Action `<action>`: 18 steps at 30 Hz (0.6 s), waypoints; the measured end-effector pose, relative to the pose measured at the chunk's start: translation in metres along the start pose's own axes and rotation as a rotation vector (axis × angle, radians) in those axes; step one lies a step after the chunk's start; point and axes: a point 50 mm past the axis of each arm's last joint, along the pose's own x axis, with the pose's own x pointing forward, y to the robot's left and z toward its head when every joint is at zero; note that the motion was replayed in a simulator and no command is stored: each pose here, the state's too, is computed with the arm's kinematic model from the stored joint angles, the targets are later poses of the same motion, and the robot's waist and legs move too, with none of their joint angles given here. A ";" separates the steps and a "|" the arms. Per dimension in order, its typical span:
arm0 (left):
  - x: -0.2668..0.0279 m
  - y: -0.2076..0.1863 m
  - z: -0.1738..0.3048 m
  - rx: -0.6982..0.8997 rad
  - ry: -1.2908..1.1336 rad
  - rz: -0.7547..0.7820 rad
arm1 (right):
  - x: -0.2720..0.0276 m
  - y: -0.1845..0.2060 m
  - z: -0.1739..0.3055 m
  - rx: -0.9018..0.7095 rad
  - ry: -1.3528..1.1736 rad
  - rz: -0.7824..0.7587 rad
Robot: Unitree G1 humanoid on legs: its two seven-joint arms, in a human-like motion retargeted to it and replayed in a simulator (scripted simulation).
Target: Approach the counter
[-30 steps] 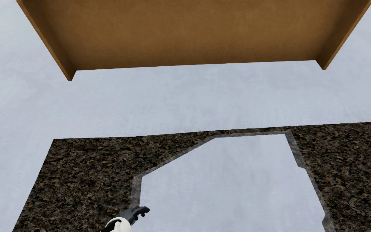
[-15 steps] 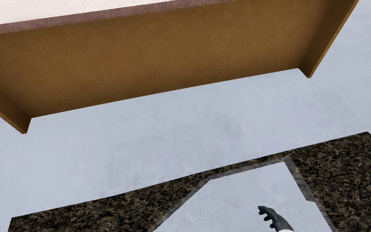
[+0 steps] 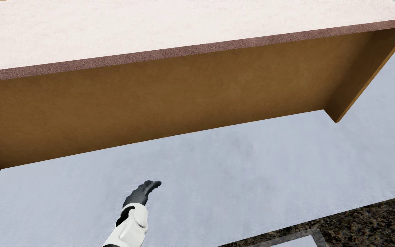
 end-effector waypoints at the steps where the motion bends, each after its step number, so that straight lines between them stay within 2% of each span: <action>1: -0.004 -0.010 -0.006 0.012 0.010 -0.051 | -0.002 -0.002 0.014 0.017 -0.063 -0.010; 3: -0.014 -0.029 -0.025 0.171 0.019 -0.208 | -0.008 -0.018 0.049 0.112 -0.228 -0.094; 5: -0.028 -0.048 -0.060 0.164 0.164 -0.287 | -0.018 -0.049 0.083 0.143 -0.343 -0.251; 7: -0.055 -0.071 -0.109 0.093 0.421 -0.356 | -0.031 -0.078 0.120 0.110 -0.432 -0.376; 8: -0.070 -0.082 -0.129 0.112 0.529 -0.430 | -0.038 -0.086 0.137 0.090 -0.493 -0.398; 10: -0.100 -0.095 -0.163 0.209 0.631 -0.620 | -0.058 -0.101 0.171 0.042 -0.641 -0.436; 12: -0.127 -0.102 -0.186 0.179 0.701 -0.675 | -0.080 -0.108 0.200 -0.021 -0.786 -0.468; 14: -0.154 -0.114 -0.195 0.053 0.769 -0.634 | -0.094 -0.110 0.212 -0.037 -0.877 -0.499; 16: -0.170 -0.134 -0.188 -0.001 0.787 -0.676 | -0.094 -0.112 0.207 0.002 -0.882 -0.515; 18: -0.161 -0.142 -0.175 0.121 0.717 -0.801 | -0.073 -0.104 0.179 0.084 -0.757 -0.489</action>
